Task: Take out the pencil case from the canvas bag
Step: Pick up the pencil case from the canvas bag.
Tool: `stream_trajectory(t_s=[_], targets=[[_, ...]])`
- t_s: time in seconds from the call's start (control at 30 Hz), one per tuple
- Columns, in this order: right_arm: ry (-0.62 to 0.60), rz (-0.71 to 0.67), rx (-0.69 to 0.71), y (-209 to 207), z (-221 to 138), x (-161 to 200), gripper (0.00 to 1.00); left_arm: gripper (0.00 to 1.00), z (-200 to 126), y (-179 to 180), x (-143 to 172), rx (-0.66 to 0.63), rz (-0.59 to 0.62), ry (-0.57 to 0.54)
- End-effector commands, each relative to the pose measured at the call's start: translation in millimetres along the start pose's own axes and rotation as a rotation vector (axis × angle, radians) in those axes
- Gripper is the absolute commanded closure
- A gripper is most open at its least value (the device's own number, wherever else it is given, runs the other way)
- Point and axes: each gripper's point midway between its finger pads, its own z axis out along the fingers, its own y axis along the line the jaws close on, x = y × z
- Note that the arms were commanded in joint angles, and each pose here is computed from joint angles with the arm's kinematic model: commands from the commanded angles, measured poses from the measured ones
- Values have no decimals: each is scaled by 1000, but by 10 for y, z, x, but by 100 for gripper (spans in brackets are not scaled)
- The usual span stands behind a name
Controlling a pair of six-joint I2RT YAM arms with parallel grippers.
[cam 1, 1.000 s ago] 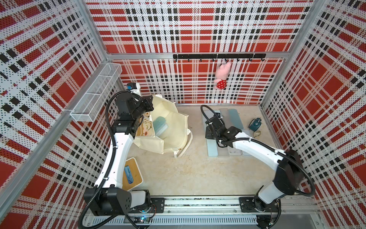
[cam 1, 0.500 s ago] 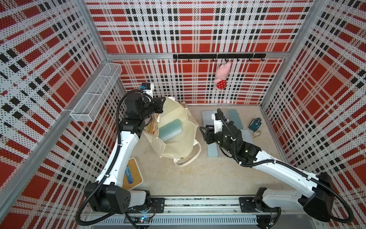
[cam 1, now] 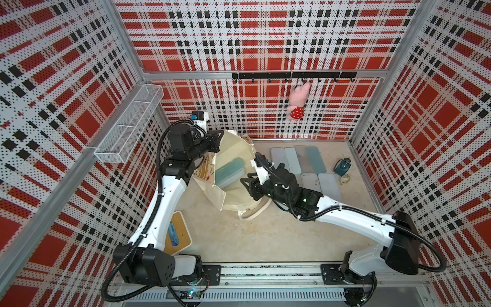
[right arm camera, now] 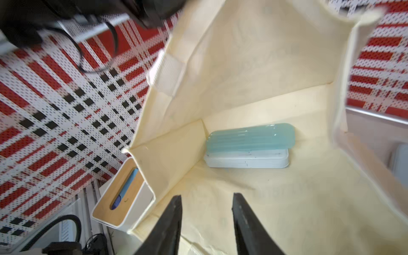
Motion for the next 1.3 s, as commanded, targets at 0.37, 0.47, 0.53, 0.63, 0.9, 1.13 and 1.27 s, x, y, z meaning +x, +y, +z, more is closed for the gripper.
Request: stream_trajectory(t_s=[0.37,0.47,0.53,0.63,0.9,1.13,1.27], targets=[[196,316,270,-406,865,792,57,100,-224,-454,-345,161,23,-170],[187,427,294,-505,980,812,53,100,-267,-497,-344,177,10,-182],[198,543,285,-574,1077,853,52,100,-279,-527,-335,189,1,-182],[215,703,285,-685,1193,963,50,100,-296,-564,-323,200,2,-185],[157,911,283,-896,1290,1008,43,100,-367,-624,-307,210,-21,-192],[146,990,314,-1061,1311,1091,43,100,-422,-693,-317,223,-37,-208],[144,1025,342,-1156,1308,1166,43,100,-441,-747,-341,235,-40,-216]])
